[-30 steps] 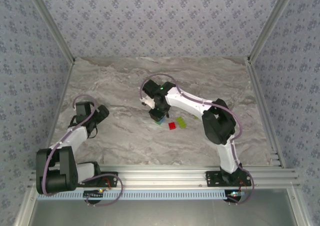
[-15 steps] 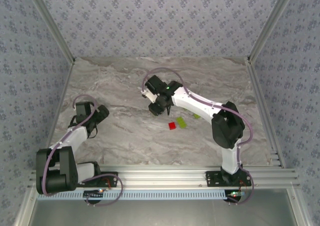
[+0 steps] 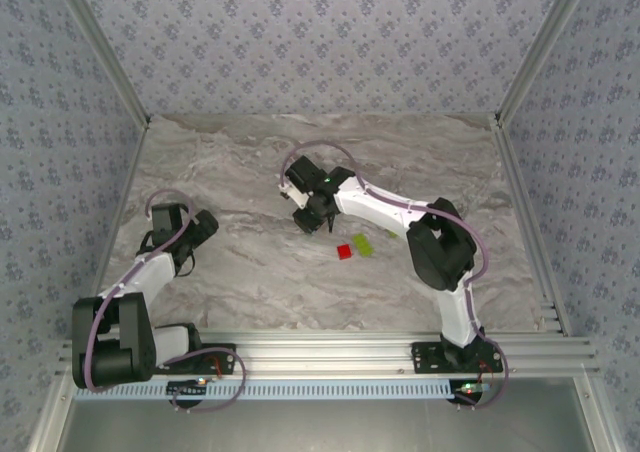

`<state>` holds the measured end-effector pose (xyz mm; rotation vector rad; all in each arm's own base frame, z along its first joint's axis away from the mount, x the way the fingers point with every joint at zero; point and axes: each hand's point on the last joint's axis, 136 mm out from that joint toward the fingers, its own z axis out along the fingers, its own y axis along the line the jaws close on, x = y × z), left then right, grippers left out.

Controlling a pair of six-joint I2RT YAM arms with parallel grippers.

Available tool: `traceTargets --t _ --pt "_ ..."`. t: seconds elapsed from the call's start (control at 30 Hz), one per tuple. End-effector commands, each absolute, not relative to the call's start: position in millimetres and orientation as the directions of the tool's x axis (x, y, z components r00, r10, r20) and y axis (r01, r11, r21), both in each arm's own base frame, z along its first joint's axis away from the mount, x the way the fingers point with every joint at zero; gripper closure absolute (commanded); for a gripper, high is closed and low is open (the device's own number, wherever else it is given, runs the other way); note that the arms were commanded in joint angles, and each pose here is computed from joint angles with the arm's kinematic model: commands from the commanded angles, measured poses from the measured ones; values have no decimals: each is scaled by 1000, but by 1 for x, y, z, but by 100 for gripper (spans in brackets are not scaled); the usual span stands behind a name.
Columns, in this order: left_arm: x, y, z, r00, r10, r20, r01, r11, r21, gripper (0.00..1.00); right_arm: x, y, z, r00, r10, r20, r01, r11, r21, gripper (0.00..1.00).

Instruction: Assemble a carrot with lego

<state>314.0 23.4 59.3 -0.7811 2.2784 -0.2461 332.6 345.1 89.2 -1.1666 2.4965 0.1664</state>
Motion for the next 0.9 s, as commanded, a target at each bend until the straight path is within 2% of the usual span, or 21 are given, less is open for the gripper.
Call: traceTargets --t 0.0,0.27,0.4,0.5,0.67,0.87 --pt "326 26 74 -549 -591 -591 -444 805 -393 3 331 344 80 -600 -711 -367 -747 662 -60 72" --pt "326 26 74 -550 -590 -591 -442 806 -393 3 326 340 70 -602 -722 -341 -753 655 -59 64" --pt "326 26 74 -550 -590 -591 -442 806 -393 3 325 338 71 -600 -727 -335 -756 652 -62 53" --pt "326 26 74 -550 -591 -590 -443 806 -393 3 326 339 76 -597 -725 -344 -756 652 -62 40" --pt "326 26 74 -550 -591 -590 -442 805 -395 3 330 342 100 -583 -707 -400 -751 657 -66 28" --pt "326 26 74 -551 -590 -590 -442 806 -393 3 332 321 150 -571 -666 -481 -706 697 -127 24"
